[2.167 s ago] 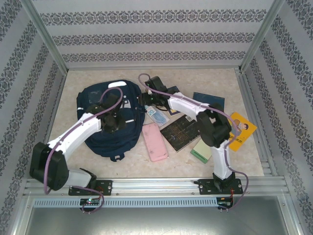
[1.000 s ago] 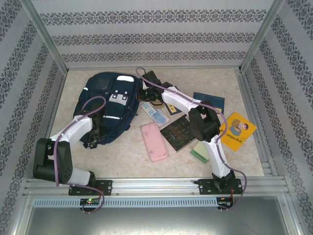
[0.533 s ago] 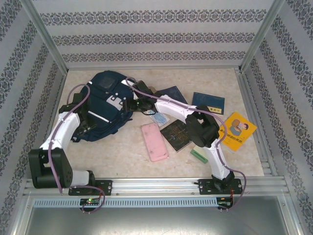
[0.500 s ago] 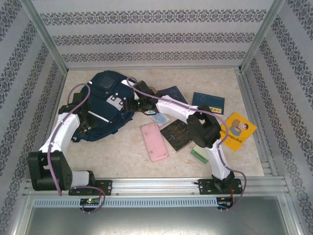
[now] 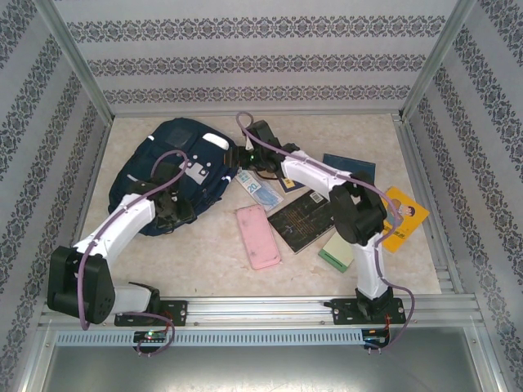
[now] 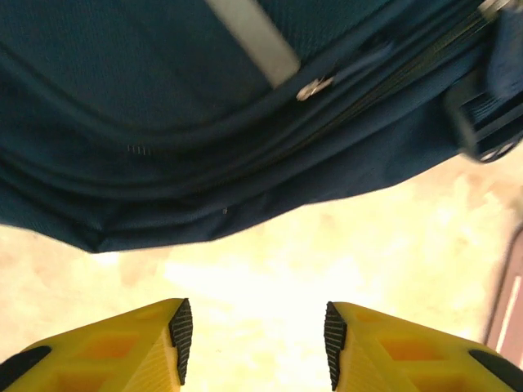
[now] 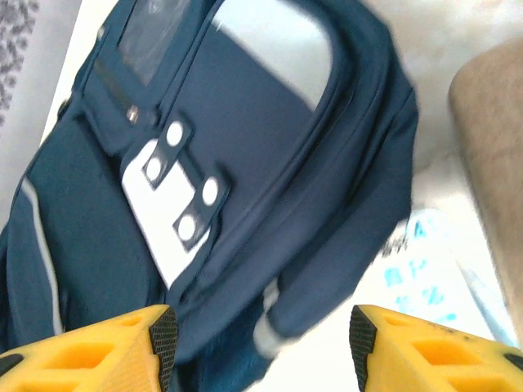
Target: Pack the student bag
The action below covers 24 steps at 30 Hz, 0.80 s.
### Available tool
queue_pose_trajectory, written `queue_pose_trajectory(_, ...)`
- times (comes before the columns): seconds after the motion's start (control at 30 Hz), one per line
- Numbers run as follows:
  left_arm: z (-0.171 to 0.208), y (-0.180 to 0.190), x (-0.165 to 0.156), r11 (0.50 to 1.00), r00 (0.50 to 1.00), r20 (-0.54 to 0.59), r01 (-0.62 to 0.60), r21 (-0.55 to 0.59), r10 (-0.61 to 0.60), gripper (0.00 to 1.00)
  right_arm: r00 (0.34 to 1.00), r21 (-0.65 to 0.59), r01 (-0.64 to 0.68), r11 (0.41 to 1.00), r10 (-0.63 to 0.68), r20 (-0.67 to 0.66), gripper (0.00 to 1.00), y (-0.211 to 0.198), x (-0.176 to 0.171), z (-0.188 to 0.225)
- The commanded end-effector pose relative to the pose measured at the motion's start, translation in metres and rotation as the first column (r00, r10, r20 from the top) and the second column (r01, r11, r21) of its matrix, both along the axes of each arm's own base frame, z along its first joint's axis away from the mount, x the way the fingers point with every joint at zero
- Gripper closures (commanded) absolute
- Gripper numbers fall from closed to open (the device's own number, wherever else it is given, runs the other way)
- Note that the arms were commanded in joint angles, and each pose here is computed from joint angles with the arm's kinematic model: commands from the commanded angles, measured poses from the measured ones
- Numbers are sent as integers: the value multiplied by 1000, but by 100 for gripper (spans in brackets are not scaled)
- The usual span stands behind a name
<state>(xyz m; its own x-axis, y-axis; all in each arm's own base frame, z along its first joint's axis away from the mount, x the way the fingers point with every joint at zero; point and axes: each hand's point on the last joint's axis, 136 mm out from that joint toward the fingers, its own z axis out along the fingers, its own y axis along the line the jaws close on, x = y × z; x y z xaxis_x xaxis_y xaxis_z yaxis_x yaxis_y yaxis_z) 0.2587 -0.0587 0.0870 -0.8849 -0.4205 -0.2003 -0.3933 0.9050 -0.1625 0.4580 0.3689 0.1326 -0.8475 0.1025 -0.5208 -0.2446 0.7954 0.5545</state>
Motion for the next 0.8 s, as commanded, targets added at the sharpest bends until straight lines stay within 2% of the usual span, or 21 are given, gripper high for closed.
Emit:
queue_pose_trajectory(0.0,-16,-1,-8,995,995,-31,-95,-24,94,52,996,-75,55,996,-60,-67,39,-5,14,-23)
queue_pose_trajectory(0.1,-29,5,-17,989,988,-59,-145,2,145,52,986,-113,93,989,-108,-130,39,-5,25,-43)
queue_pose_trajectory(0.17,-35,11,-21,984,982,-74,-174,34,176,53,979,-95,92,991,-107,-173,39,3,27,-54)
queue_pose_trajectory(0.47,-50,39,-19,959,965,-86,-230,168,246,62,964,-122,74,990,-103,-247,41,19,12,-79)
queue_pose_trajectory(0.53,-51,47,-16,951,962,-81,-241,195,261,63,963,-113,54,992,-82,-257,48,25,6,-82)
queue_pose_trajectory(0.63,-55,62,-11,938,954,-84,-263,227,288,64,963,-93,29,995,-53,-266,80,31,1,-81)
queue_pose_trajectory(0.67,-56,67,-8,934,950,-89,-272,233,299,65,963,-88,26,996,-49,-266,95,31,0,-78)
queue_pose_trajectory(0.7,-57,72,-6,930,947,-94,-277,242,307,65,965,-85,26,996,-47,-259,100,30,0,-73)
queue_pose_trajectory(0.77,-57,79,2,927,947,-92,-277,255,308,65,973,-75,34,997,-50,-227,100,28,1,-58)
